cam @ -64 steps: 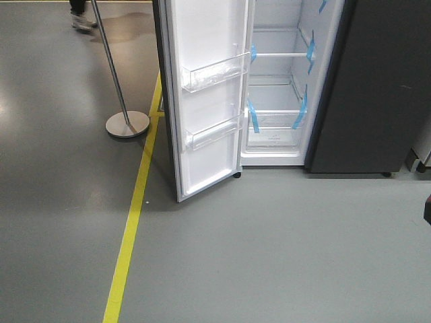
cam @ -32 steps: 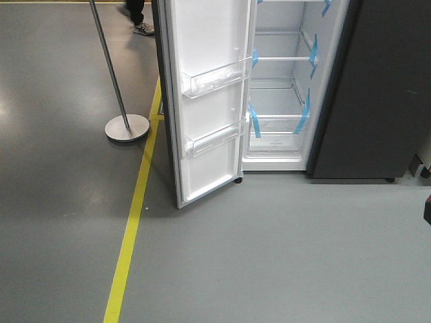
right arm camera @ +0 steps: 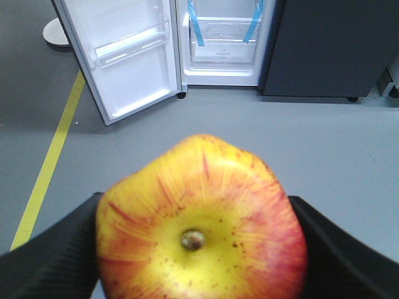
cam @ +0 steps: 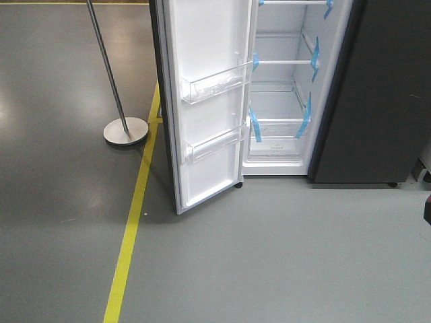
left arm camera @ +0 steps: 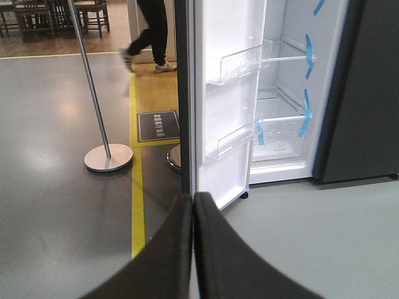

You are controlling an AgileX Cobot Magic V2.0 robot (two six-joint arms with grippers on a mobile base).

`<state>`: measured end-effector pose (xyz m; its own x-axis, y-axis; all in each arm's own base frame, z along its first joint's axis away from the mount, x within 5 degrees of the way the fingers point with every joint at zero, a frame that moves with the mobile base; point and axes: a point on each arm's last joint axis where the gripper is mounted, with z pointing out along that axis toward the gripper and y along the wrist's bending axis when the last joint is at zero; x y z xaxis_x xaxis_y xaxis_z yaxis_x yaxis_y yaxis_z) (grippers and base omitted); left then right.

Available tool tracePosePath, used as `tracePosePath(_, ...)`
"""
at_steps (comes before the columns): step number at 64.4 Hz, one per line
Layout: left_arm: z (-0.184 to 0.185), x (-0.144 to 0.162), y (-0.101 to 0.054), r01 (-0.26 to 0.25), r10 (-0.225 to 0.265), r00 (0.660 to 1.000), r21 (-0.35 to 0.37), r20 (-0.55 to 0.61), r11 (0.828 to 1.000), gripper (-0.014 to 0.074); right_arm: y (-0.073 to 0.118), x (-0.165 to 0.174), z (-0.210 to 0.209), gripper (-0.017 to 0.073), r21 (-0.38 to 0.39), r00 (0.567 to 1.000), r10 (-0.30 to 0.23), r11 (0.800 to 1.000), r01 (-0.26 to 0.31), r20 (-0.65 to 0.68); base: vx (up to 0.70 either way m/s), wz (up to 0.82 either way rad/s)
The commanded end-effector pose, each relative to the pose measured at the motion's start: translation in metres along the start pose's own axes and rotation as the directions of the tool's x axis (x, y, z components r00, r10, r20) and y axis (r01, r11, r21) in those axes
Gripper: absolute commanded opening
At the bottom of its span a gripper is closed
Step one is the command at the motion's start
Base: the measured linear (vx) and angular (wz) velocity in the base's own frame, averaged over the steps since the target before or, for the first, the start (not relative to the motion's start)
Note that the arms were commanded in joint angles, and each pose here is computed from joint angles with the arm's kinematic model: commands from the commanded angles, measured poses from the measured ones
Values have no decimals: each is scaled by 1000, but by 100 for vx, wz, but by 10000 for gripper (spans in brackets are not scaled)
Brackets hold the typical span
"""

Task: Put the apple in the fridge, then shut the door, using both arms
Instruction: 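Approach the refrigerator shelves slowly, keeping the apple in the right gripper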

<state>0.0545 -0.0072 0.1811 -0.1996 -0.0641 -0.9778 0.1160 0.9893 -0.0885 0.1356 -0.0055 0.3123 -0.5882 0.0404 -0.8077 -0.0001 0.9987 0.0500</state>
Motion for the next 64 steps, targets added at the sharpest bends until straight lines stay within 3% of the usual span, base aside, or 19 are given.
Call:
tracePosePath(1,1,0,0,3,-4,998,10,63,1000,-6,-1,-14,-6,188,14,995,1,1000,-2,100,7,0)
tracePosePath(64,1,0,0,3,-4,998,10,63,1000,-6,-1,-14,-6,188,14,995,1,1000,-2,100,7,1)
